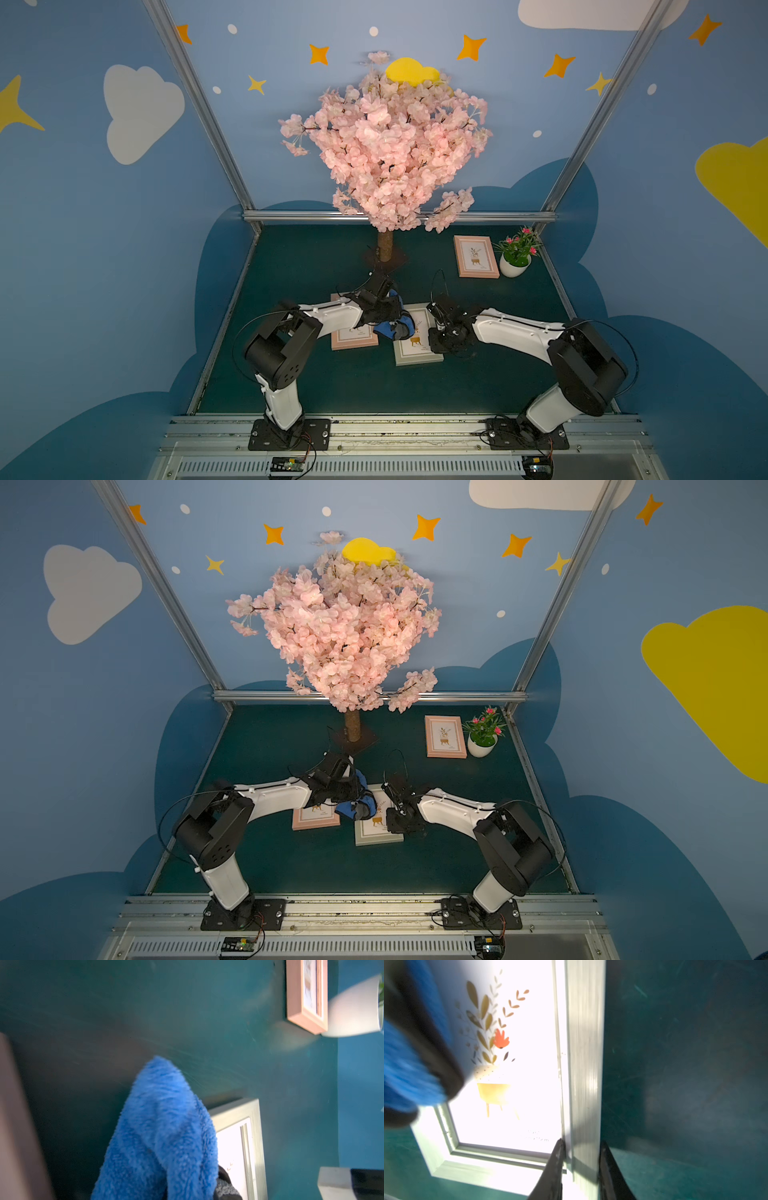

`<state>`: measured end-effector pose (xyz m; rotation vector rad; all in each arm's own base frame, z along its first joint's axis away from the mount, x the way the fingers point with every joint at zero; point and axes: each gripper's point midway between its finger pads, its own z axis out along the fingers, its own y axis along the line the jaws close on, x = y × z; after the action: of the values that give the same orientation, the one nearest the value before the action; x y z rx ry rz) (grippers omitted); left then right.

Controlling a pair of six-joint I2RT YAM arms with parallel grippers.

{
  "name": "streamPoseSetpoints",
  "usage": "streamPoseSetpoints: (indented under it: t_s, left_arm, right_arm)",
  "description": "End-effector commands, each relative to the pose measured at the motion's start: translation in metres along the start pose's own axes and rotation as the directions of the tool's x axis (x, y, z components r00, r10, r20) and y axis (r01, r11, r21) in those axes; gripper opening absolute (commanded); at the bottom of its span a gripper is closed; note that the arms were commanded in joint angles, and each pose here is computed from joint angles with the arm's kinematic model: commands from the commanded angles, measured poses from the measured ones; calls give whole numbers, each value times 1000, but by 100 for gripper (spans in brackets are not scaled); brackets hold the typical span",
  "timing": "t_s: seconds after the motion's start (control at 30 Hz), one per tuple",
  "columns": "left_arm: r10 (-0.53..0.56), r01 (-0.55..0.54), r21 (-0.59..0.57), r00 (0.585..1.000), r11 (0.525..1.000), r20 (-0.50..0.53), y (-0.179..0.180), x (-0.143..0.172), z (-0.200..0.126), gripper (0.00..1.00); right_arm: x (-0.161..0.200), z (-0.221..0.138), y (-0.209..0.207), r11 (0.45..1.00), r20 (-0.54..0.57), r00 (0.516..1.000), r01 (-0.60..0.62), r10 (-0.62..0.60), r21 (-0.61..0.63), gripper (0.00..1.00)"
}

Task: Wipe the picture frame with a cloth
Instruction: Wipe the dirt from the picture frame.

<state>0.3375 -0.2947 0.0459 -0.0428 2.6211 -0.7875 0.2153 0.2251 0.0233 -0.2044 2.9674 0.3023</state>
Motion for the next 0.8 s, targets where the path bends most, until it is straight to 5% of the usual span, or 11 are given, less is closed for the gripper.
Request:
streamPoseSetpoints:
  t_s: [0.0, 0.17, 0.4, 0.57, 0.77]
  left_arm:
    - [20, -18, 21, 996, 1000, -92, -18, 35, 18, 3]
    - [40, -35, 39, 990, 999, -137, -34, 50, 30, 3]
    - [11, -15, -55, 998, 998, -70, 13, 38, -14, 3]
    - [29, -33, -30, 994, 999, -107, 6, 71, -30, 3]
    - [18, -10, 45, 983, 999, -182, -26, 114, -9, 3]
  right_arm:
    - [12, 11, -17, 997, -44, 998, -41, 44, 67, 21]
    - [13, 11, -17, 997, -47, 998, -42, 45, 68, 21]
    - [14, 13, -18, 996, -48, 998, -45, 48, 71, 21]
    - [12, 15, -17, 997, -51, 998, -41, 44, 71, 21]
    - [14, 14, -20, 996, -48, 998, -46, 50, 78, 21]
